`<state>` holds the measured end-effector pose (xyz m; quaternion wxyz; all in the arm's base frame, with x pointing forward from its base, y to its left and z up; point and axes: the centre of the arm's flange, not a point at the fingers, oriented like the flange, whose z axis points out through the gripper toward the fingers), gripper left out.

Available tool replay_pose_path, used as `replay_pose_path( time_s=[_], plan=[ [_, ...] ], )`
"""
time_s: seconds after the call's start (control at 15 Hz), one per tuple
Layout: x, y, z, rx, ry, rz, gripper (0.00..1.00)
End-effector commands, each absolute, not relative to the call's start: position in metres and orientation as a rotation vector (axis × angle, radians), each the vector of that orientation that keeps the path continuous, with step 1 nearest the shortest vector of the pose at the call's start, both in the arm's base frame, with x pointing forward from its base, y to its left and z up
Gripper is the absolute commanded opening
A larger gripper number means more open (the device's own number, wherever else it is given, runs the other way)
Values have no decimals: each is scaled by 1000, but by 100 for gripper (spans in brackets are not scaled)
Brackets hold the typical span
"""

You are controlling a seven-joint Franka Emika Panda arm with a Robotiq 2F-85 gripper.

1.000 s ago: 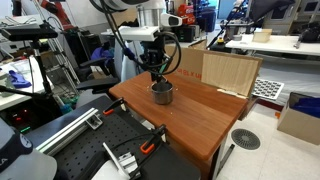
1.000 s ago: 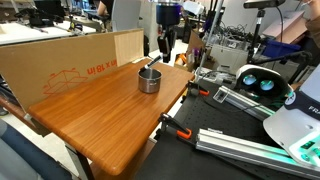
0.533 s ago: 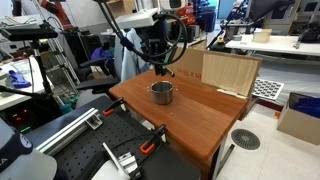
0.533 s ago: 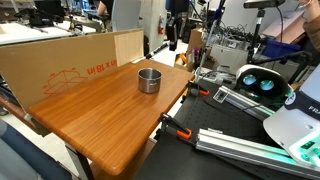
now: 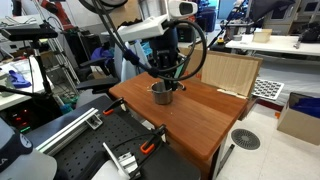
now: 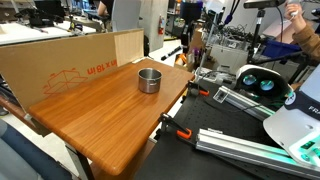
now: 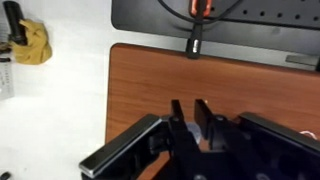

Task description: Take the marker out of the pot and put it on the right side of the table

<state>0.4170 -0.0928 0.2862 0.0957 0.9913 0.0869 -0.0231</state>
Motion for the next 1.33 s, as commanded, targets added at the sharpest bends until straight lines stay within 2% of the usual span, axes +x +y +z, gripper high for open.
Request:
replay_pose_path(
  time_s=[0.0,0.6,1.27],
  plan=[
    [418,-113,263,2891,244,-29,5],
    [439,-169,204,2942,207,-24,5],
    [472,-170,122,2976,267,-125,5]
  ],
)
